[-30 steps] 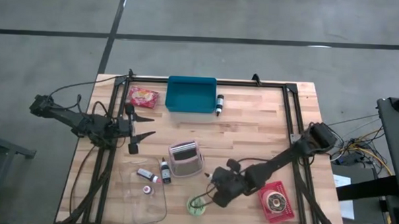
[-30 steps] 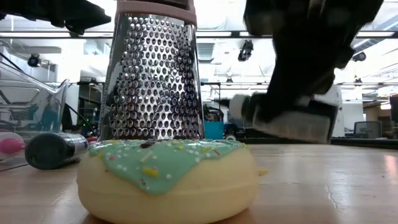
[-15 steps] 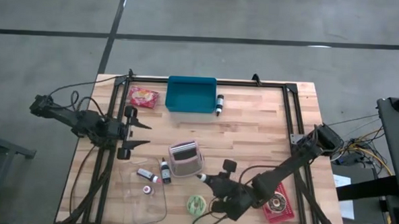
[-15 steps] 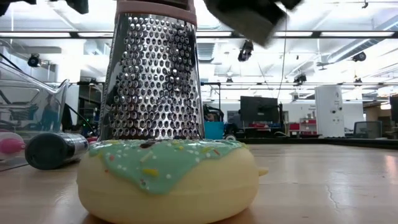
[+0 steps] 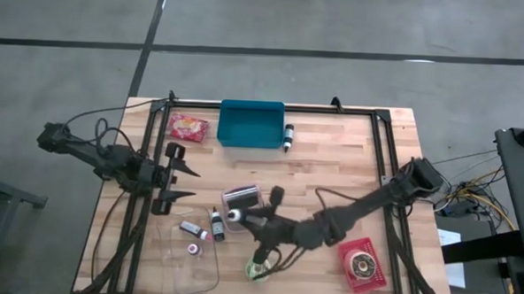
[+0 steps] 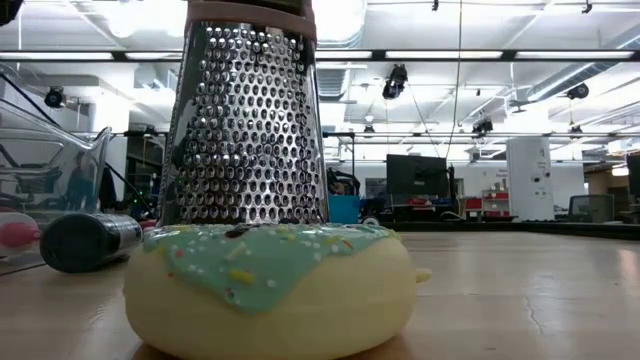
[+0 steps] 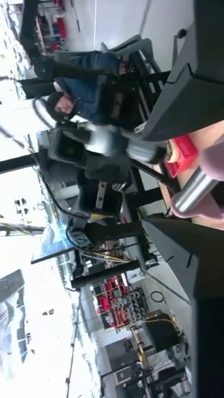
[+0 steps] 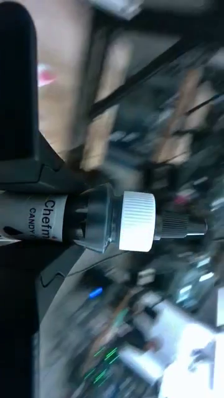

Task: Pick & Place Food Item
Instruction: Put the bottom right black food coloring bottle into the transparent bin

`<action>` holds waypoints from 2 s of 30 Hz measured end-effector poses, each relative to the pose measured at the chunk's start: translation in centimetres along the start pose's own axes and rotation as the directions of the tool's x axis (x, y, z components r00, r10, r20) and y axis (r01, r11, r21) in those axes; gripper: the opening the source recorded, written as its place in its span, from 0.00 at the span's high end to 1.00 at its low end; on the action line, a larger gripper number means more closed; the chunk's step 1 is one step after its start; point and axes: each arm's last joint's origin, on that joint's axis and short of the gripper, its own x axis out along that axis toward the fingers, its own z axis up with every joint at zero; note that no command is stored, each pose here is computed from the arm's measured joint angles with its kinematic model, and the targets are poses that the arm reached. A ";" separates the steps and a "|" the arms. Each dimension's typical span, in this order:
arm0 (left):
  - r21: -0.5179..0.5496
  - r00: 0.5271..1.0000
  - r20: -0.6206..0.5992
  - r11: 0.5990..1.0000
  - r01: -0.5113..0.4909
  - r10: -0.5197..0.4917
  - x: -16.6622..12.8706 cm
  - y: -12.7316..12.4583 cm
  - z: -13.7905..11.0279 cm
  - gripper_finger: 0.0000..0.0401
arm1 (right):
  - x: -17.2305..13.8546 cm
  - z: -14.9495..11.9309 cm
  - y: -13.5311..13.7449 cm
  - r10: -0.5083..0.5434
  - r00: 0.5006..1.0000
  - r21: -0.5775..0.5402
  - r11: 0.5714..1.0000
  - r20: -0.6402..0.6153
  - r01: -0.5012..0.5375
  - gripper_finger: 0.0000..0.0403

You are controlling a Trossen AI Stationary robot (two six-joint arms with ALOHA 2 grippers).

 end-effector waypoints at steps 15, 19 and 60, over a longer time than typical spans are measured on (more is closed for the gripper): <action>0.082 0.984 0.176 0.995 -0.048 0.033 1.9 0.0 0.9 0.46 | 4.5 0.0 -5.9 0.077 0.980 0.020 0.996 0.181 -0.082 0.81; 0.085 0.984 0.169 0.994 -0.068 0.053 2.8 0.3 1.2 0.46 | 4.8 0.3 -6.5 0.070 0.979 0.028 0.997 0.193 -0.077 0.81; 0.105 0.998 -0.028 0.993 -0.048 0.052 8.6 1.6 2.7 0.72 | 5.3 -0.3 -7.0 0.089 0.985 0.001 0.996 0.149 -0.090 0.81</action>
